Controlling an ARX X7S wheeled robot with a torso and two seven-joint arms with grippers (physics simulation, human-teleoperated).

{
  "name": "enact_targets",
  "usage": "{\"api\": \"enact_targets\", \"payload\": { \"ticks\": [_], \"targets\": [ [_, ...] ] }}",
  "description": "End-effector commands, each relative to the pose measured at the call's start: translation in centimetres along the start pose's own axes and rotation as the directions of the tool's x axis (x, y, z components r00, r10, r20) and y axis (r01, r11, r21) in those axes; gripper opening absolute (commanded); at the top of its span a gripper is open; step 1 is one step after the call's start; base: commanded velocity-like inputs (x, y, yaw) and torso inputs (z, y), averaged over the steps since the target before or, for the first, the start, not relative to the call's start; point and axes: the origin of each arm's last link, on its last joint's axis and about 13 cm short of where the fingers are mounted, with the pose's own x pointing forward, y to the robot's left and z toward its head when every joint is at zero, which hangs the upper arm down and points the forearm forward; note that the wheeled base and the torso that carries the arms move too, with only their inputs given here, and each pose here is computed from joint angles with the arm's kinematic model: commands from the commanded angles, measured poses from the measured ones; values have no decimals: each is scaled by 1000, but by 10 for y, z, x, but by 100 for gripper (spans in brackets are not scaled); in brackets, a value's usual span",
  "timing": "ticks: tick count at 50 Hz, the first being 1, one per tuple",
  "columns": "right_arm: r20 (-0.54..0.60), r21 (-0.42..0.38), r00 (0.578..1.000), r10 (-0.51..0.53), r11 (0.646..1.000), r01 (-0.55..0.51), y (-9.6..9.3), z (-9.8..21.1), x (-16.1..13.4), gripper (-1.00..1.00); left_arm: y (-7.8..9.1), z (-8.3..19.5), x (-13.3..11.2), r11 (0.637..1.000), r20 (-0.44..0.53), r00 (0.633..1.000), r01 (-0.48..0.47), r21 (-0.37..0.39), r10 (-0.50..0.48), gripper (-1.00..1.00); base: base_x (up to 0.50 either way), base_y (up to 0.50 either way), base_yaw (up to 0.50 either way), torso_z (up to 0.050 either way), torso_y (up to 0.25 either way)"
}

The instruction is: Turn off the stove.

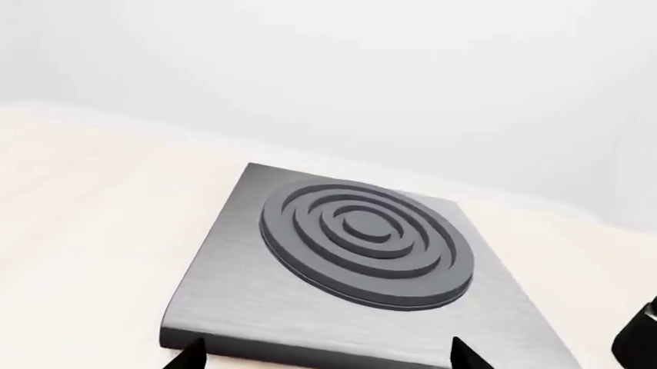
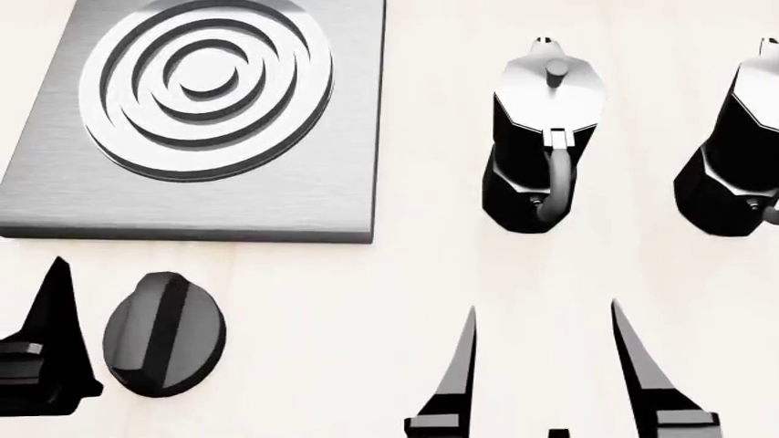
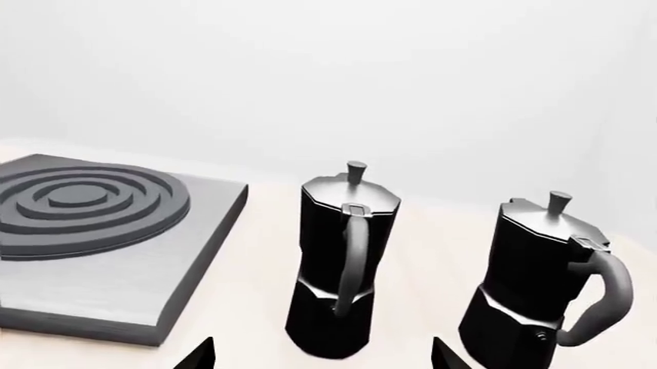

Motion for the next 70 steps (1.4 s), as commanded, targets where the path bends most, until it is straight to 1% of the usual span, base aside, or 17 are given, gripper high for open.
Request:
{"api": "enact_targets", "payload": {
  "ticks": [1, 17, 70],
  "targets": [
    [18, -11, 1000, -4, 1000, 4, -2, 6, 7, 100, -6, 6, -5, 999, 11, 999, 50, -11, -50, 100, 0, 0, 0, 0, 0],
    [54, -17, 999, -5, 1000, 6, -4, 17, 13, 100, -11, 13, -4, 997, 33, 997, 72, -30, -71, 100, 0, 0, 0, 0, 0],
    [156, -52, 988, 1, 999, 7, -10, 49, 29, 100, -21, 34, 2, 992, 91, 992, 99, -76, -92, 100, 0, 0, 0, 0, 0]
  ]
}}
